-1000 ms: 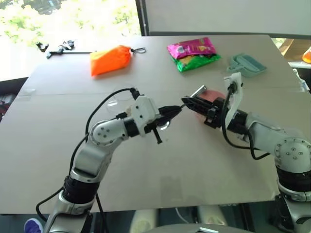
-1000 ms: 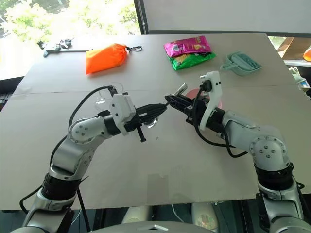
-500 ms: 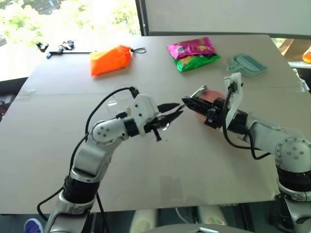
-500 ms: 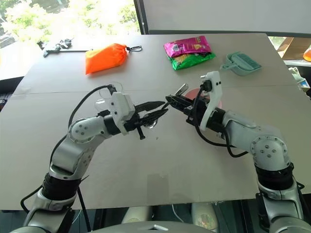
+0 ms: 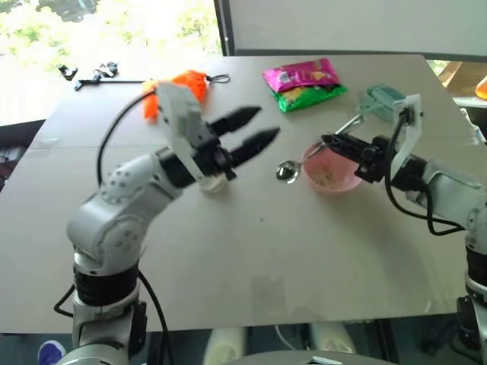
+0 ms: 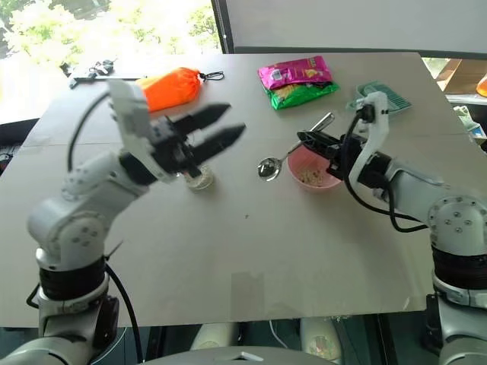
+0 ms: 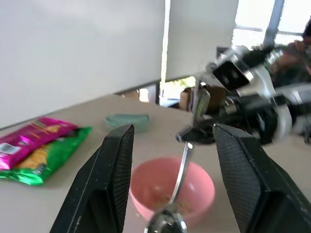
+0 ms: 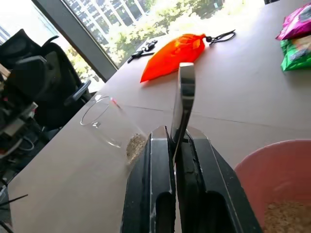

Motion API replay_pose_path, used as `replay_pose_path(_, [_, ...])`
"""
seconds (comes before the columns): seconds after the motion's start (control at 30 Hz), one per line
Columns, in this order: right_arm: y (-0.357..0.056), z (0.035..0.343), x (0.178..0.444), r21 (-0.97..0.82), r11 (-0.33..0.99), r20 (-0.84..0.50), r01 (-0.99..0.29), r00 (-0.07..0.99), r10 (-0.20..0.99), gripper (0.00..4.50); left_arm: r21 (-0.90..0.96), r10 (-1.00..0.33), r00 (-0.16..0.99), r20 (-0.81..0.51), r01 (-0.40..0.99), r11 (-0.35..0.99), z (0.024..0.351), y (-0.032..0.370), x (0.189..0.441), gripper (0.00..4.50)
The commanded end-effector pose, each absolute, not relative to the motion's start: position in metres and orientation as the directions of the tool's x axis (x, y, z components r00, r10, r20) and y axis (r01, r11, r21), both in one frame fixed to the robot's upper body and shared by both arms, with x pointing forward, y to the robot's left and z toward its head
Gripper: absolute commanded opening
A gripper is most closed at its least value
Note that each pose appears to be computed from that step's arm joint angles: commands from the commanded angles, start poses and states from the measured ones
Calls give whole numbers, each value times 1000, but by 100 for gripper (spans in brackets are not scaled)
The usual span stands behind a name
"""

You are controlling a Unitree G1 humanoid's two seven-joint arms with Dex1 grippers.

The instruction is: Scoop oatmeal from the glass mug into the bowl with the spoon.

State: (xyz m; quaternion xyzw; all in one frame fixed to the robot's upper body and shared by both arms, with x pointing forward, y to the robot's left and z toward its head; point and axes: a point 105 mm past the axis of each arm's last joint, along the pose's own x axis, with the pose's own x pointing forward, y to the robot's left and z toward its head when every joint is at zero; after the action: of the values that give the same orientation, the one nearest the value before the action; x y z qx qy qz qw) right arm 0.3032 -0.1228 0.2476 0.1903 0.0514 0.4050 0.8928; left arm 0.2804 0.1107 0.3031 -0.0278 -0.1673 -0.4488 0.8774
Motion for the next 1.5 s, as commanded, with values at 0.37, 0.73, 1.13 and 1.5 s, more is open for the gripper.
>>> replay_pose_path(0.37, [-166, 284, 283, 421, 575, 188, -702, 687, 701, 0, 39, -378, 914, -148, 387, 921, 241, 303, 251, 264])
replay_pose_path(0.73, [-166, 281, 277, 429, 554, 207, -714, 674, 709, 0, 19, -300, 951, -75, 302, 953, 169, 268, 262, 264])
replay_pose_path(1.13, [-172, 282, 272, 415, 571, 205, -708, 684, 700, 0, 12, -265, 964, -8, 265, 964, 165, 242, 293, 264])
replay_pose_path(1.5, [-172, 281, 269, 410, 587, 202, -698, 697, 688, 0, 22, -229, 973, 23, 228, 973, 163, 230, 315, 264])
